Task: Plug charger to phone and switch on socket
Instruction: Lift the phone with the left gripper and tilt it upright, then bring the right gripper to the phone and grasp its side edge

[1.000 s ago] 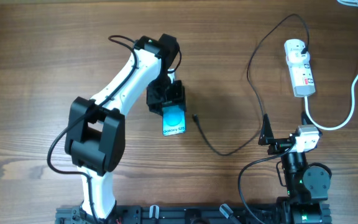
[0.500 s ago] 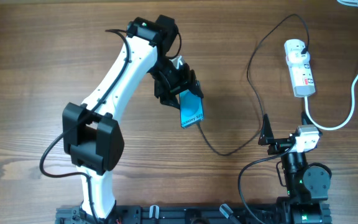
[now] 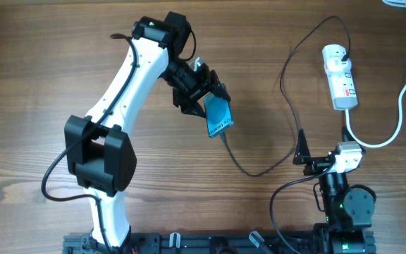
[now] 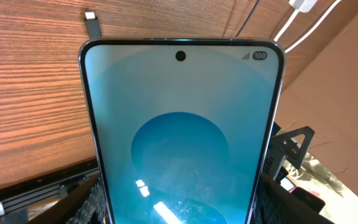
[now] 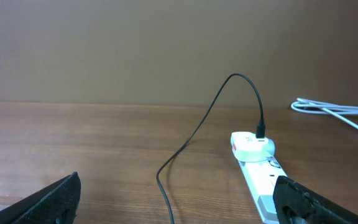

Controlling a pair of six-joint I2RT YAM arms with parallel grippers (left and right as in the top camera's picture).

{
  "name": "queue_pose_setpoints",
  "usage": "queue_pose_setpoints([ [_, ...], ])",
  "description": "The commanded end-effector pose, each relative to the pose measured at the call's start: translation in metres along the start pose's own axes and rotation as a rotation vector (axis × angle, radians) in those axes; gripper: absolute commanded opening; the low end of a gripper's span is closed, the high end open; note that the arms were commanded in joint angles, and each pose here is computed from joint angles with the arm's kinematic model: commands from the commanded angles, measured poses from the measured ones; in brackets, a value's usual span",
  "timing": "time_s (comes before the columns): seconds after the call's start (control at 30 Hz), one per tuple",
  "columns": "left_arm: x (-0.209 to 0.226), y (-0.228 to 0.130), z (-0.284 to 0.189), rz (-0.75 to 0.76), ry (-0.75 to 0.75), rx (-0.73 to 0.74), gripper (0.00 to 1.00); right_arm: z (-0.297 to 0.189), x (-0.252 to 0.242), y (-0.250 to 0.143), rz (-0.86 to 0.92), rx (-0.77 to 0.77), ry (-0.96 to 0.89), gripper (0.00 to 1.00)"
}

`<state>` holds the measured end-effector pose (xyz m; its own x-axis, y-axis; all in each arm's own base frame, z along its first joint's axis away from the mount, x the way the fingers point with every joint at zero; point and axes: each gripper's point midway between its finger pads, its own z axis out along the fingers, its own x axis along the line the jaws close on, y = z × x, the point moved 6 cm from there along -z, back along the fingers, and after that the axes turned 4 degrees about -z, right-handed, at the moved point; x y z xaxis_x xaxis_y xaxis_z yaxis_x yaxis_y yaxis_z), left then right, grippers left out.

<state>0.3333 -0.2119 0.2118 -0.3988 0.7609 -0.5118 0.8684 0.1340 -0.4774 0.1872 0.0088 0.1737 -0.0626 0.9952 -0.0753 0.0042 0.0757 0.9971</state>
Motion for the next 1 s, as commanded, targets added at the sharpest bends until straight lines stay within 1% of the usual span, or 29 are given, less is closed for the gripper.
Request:
queue_pose_setpoints([
  [0.0,-0.009,-0.003,-0.005,0.006,-0.048,0.012,0.48,-0.001,-0.001,0.005,-0.067,-0.027,-0.01,1.0],
  [0.07,-0.009,-0.002,-0.005,0.012,-0.049,0.009,0.47,-0.001,0.002,0.009,-0.063,-0.051,0.021,1.0],
  [0.13,-0.01,-0.001,-0.005,0.02,-0.054,0.004,0.48,-0.002,0.014,0.012,-0.007,-0.07,0.13,1.0],
  [0.17,-0.012,0.001,-0.005,0.029,-0.06,-0.004,0.48,-0.004,0.025,0.015,0.084,-0.079,0.236,1.0],
  [0.2,-0.013,0.002,-0.005,0.041,-0.067,-0.013,0.49,-0.008,0.036,0.015,0.209,-0.057,0.347,1.0],
  [0.23,-0.014,0.003,-0.005,0.047,-0.07,-0.017,0.49,-0.013,0.049,0.012,0.356,0.002,0.466,1.0],
  [0.27,-0.015,0.004,-0.005,0.05,-0.072,-0.02,0.49,-0.018,0.06,0.011,0.554,0.087,0.574,1.0],
  [0.3,-0.015,0.004,-0.005,0.05,-0.073,-0.021,0.49,-0.023,0.066,0.01,0.704,0.161,0.641,1.0],
  [0.4,-0.015,0.004,-0.005,0.05,-0.073,-0.021,0.49,-0.029,0.074,0.009,1.021,0.324,0.698,1.0],
  [0.43,-0.015,0.005,-0.005,0.054,-0.075,-0.024,0.49,-0.029,0.074,0.009,1.061,0.339,0.693,1.0],
  [0.53,-0.018,0.007,-0.005,0.068,-0.086,-0.037,0.49,-0.027,0.072,0.009,1.072,0.329,0.668,0.99],
  [0.63,-0.02,0.01,-0.006,0.085,-0.096,-0.05,0.49,-0.025,0.071,0.007,0.947,0.286,0.666,0.99],
  [0.77,-0.02,0.013,-0.007,0.09,-0.102,-0.061,0.49,-0.019,0.065,0.009,0.925,0.29,0.593,0.99],
  [0.83,-0.019,0.015,-0.01,0.089,-0.107,-0.07,0.49,-0.016,0.063,0.013,0.887,0.316,0.561,0.99],
  [0.97,-0.015,0.025,-0.02,0.082,-0.129,-0.102,0.49,-0.005,0.057,0.023,0.759,0.444,0.465,1.0],
])
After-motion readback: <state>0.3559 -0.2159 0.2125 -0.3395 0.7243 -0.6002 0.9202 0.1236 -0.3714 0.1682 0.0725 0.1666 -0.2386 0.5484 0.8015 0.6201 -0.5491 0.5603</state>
